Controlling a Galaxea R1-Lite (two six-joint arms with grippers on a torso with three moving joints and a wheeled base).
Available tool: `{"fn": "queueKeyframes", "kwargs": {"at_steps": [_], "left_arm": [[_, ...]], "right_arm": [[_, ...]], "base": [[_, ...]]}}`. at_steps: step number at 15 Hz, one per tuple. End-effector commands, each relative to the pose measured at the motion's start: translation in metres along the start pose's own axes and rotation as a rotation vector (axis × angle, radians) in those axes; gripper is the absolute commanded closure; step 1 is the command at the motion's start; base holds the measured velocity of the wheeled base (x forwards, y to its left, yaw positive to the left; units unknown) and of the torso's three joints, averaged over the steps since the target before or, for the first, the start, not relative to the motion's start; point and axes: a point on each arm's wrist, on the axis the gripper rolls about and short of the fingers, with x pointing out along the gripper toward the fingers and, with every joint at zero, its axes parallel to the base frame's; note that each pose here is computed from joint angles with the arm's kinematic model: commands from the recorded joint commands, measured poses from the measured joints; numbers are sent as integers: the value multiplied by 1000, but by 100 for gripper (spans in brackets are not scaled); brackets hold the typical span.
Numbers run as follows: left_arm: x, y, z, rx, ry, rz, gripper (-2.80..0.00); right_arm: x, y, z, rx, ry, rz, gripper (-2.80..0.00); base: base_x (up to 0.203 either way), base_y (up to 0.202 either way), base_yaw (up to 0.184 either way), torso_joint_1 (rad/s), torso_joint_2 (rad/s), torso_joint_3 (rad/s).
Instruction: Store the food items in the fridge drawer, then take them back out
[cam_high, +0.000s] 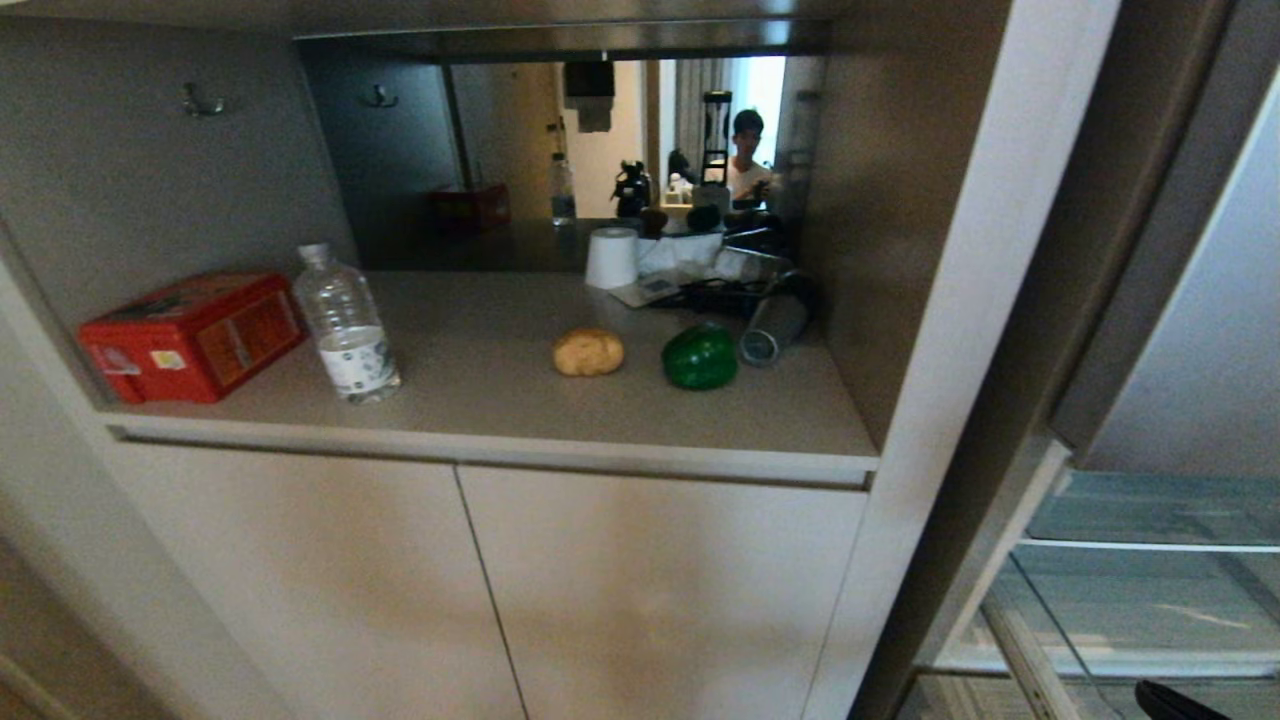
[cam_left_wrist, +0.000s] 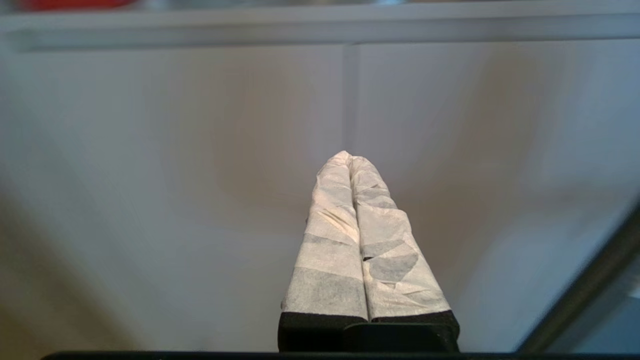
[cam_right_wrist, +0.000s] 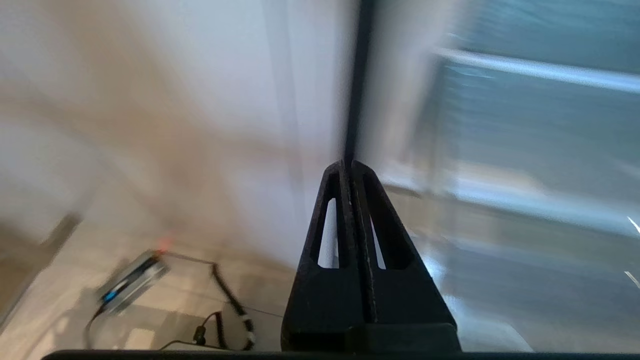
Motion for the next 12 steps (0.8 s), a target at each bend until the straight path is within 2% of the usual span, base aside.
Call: {"fn": "queueKeyframes", "kwargs": {"at_steps": [1, 8, 12], "left_arm": [[1, 0, -3, 0, 10, 0, 0], [1, 0, -3, 0, 12, 0, 0], [1, 0, -3, 0, 12, 0, 0]], "right_arm": [[0, 0, 0, 5, -3, -7, 0], [3, -2, -2, 6, 32, -46, 0], [18, 0, -7, 37, 134, -127, 0]], "base": [[3, 9, -175, -2, 3, 2], [1, 9, -175, 3, 2, 1], [-1, 7, -174, 2, 2, 0]]}}
